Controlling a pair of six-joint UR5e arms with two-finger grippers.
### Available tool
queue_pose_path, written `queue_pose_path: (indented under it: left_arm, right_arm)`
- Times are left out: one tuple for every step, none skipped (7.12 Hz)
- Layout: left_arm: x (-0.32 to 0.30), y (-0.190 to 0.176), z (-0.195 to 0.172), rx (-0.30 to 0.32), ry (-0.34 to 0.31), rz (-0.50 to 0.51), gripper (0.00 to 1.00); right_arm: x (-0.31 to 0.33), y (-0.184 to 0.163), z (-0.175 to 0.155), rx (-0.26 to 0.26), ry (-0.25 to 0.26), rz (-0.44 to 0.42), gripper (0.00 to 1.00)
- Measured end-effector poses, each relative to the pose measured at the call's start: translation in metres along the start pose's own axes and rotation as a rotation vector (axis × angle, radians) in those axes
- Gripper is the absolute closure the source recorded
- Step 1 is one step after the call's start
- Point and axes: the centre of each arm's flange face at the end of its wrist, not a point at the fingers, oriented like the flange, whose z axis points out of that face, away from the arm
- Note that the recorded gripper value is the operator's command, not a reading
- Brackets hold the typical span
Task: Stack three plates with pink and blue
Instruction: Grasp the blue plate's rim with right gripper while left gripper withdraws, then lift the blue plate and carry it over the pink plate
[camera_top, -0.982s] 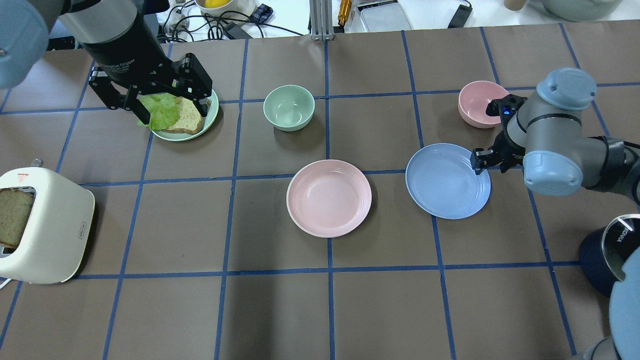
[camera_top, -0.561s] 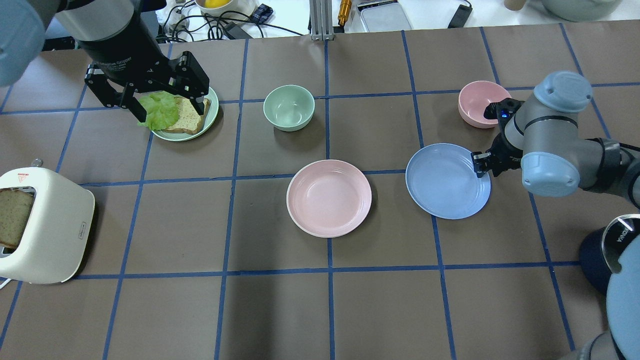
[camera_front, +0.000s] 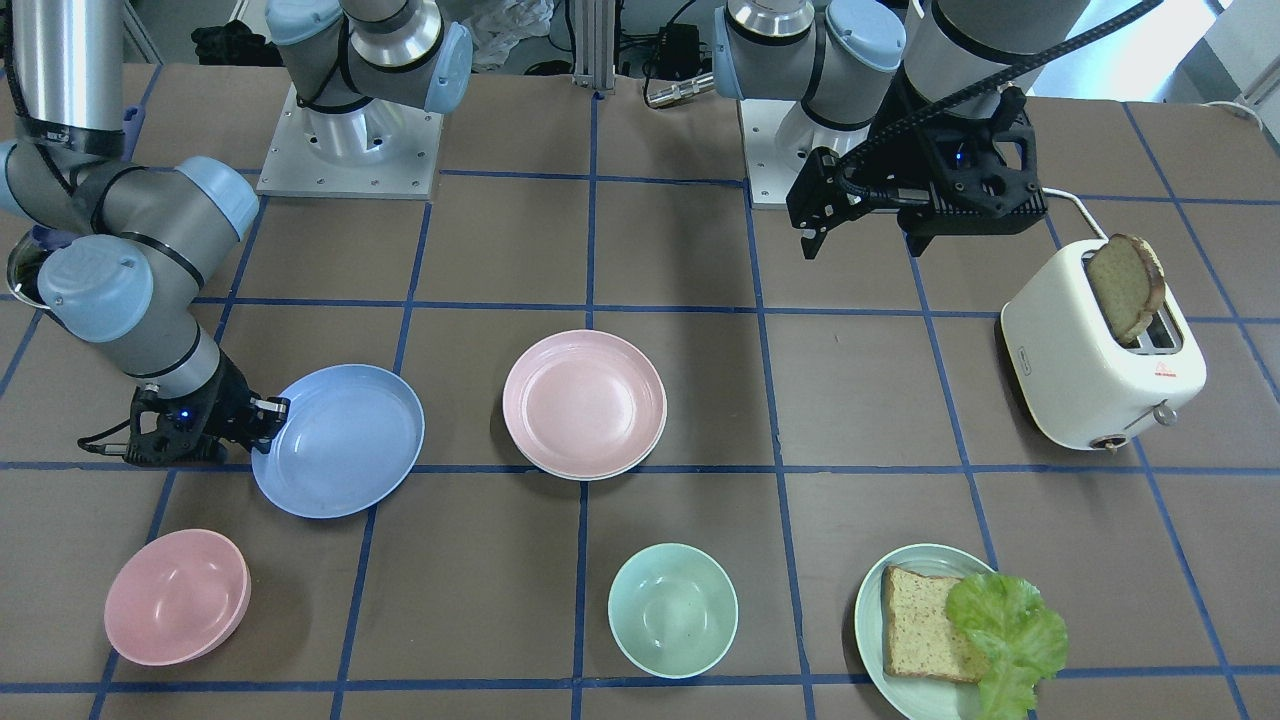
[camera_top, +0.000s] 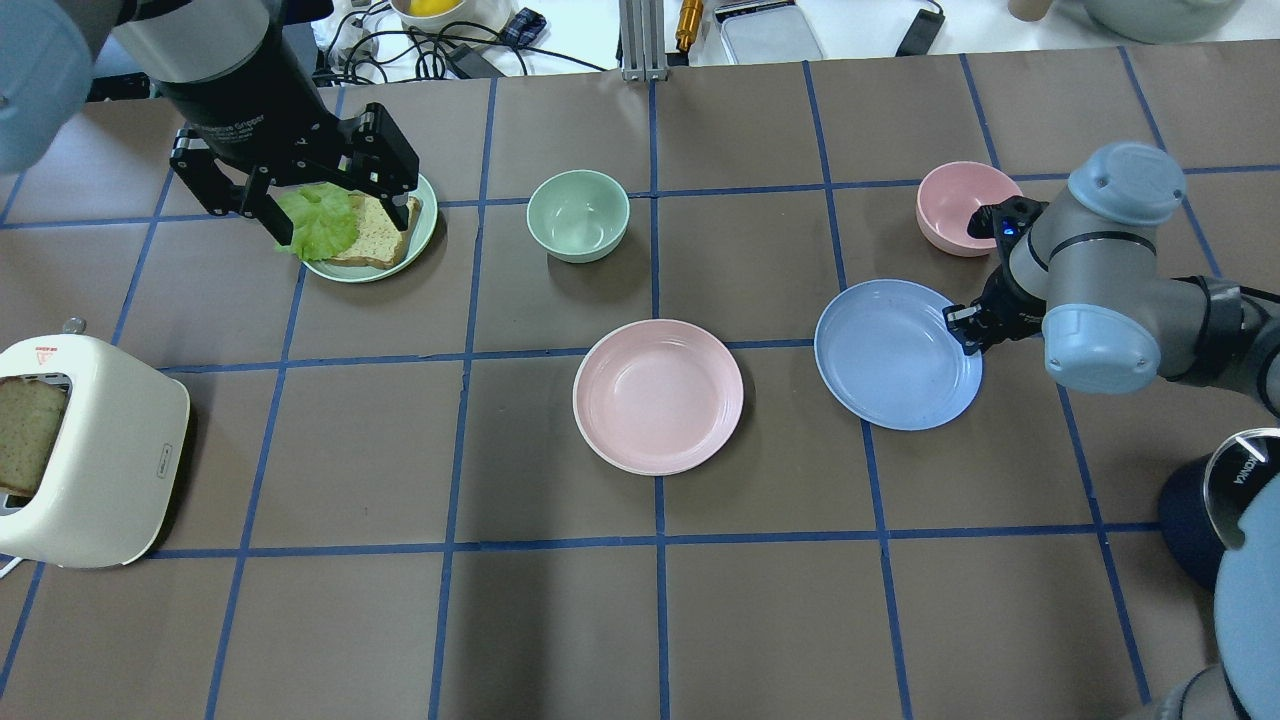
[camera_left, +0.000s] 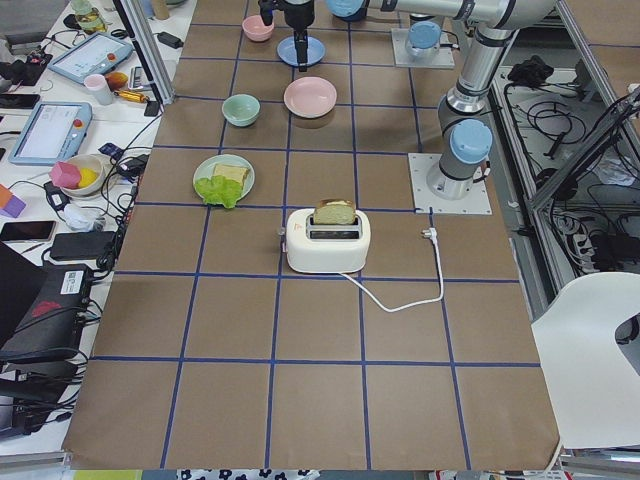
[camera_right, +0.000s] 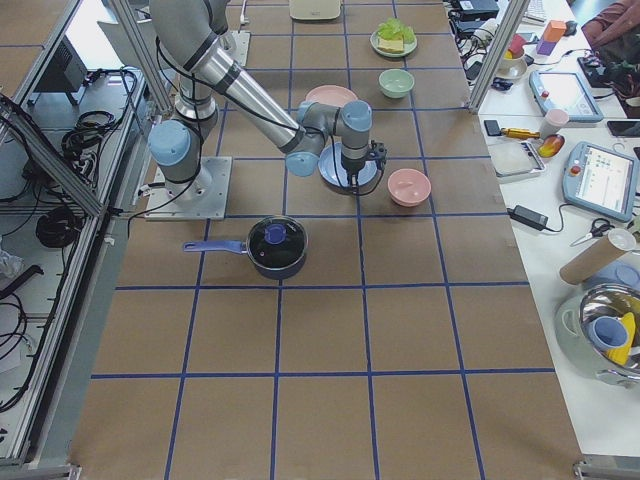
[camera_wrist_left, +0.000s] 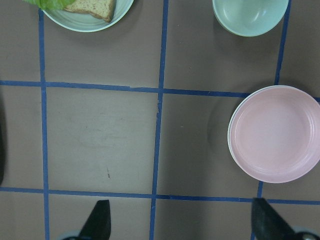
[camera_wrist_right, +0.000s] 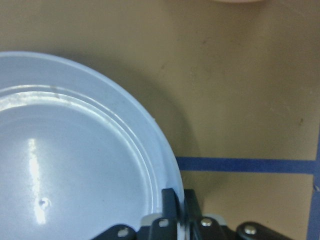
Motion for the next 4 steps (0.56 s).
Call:
queue_pose_path:
  left_arm:
    - [0.000,0.000,0.000,0.000,0.000,0.000,0.00]
    - [0.000,0.000,0.000,0.000,0.001,-0.001,0.00]
    - [0.000,0.000,0.000,0.000,0.001,-0.001,0.00]
    - [0.000,0.000,0.000,0.000,0.000,-0.001,0.00]
  right_arm:
    - [0.000,-0.002,-0.004,0.006,0.000,0.000,1.00]
    - [0.000,-0.004,-0.008,0.011,-0.009,0.000,1.00]
    - [0.000,-0.008,-0.013,0.010,-0.029,0.001,1.00]
    - [-0.001,-0.012,-0.020,0.002,-0.051,0.002,1.00]
